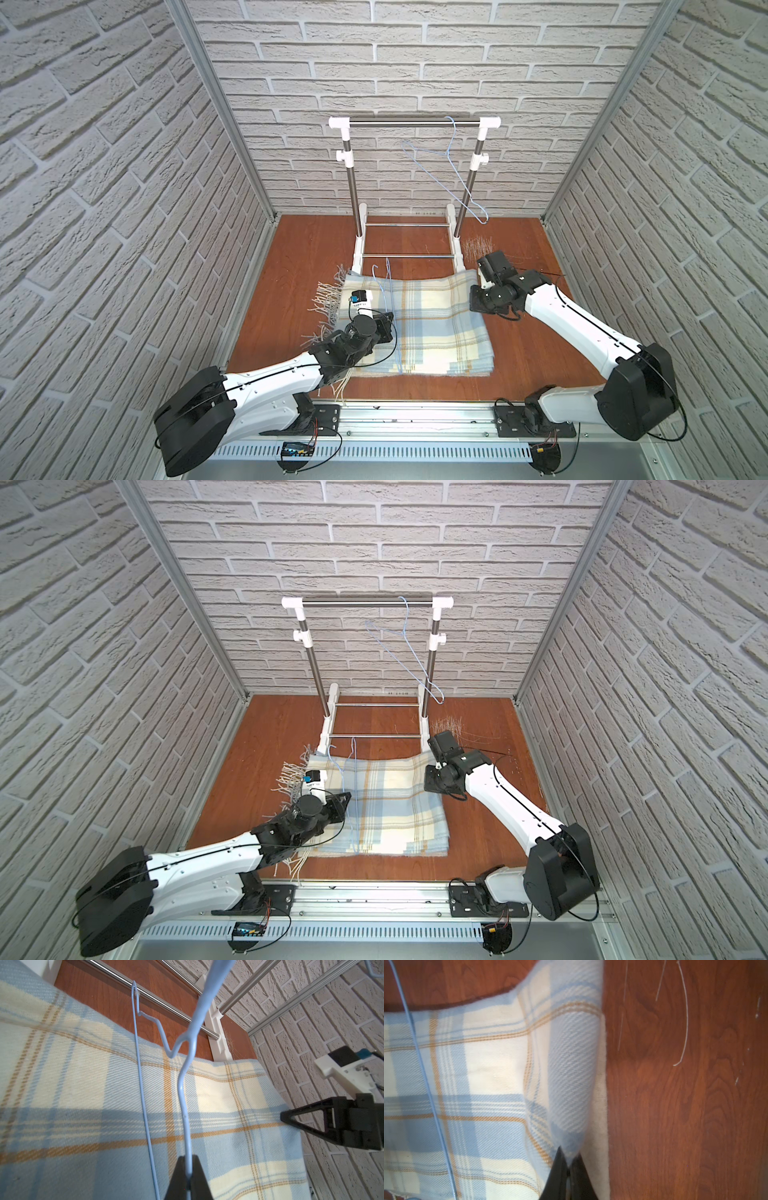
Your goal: Hang the scarf on the hanger
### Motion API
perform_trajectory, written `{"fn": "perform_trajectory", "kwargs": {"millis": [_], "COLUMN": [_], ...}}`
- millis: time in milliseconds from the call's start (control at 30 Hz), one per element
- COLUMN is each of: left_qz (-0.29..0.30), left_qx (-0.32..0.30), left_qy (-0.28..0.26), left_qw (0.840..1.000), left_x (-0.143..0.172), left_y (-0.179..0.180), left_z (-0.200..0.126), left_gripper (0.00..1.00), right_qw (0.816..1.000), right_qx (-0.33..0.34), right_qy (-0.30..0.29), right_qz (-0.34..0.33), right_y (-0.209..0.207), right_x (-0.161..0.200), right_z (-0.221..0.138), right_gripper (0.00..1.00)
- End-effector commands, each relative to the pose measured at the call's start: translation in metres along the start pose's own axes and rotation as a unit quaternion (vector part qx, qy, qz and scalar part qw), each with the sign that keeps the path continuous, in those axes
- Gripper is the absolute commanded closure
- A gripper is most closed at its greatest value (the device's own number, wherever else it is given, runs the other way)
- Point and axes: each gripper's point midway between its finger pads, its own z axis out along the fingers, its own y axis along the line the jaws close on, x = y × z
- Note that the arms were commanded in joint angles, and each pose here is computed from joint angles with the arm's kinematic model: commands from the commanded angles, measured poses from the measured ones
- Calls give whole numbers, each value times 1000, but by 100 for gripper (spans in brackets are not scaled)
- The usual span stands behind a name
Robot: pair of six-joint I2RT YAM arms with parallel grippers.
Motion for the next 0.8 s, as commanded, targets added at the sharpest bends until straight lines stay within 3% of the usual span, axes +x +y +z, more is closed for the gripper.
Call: {"fn": "perform_trajectory", "kwargs": {"millis": [0, 133, 267, 433, 600, 767], "left_qz": [11, 12, 14, 17, 19, 23], "left_qx": [2, 2, 0, -6, -9, -9], "left_qy": [11, 17, 21, 25, 32, 38], "left_qw": [1000, 1000, 1000, 1000, 999, 999], "left_x": [7, 10, 12, 15, 17, 18], "left_y": [1, 2, 4, 9, 10, 8], "left_z": [2, 3, 2, 1, 1, 1], "left_gripper": [100, 100, 100, 100, 100, 100], "right_qw": [999, 992, 970, 944, 921, 885], "right_qx": [-18, -93, -216, -308, -374, -457], "right_qy": [19, 46, 67, 62, 51, 41], "right_qz": [-31, -76, -85, -103, -98, -76], "right_y": [24, 86, 165, 230, 266, 292], "right_x": [1, 4, 11, 19, 16, 12], "right_z": [2, -1, 1, 18, 37, 52], "right_gripper": [97, 97, 97, 97, 97, 97]}}
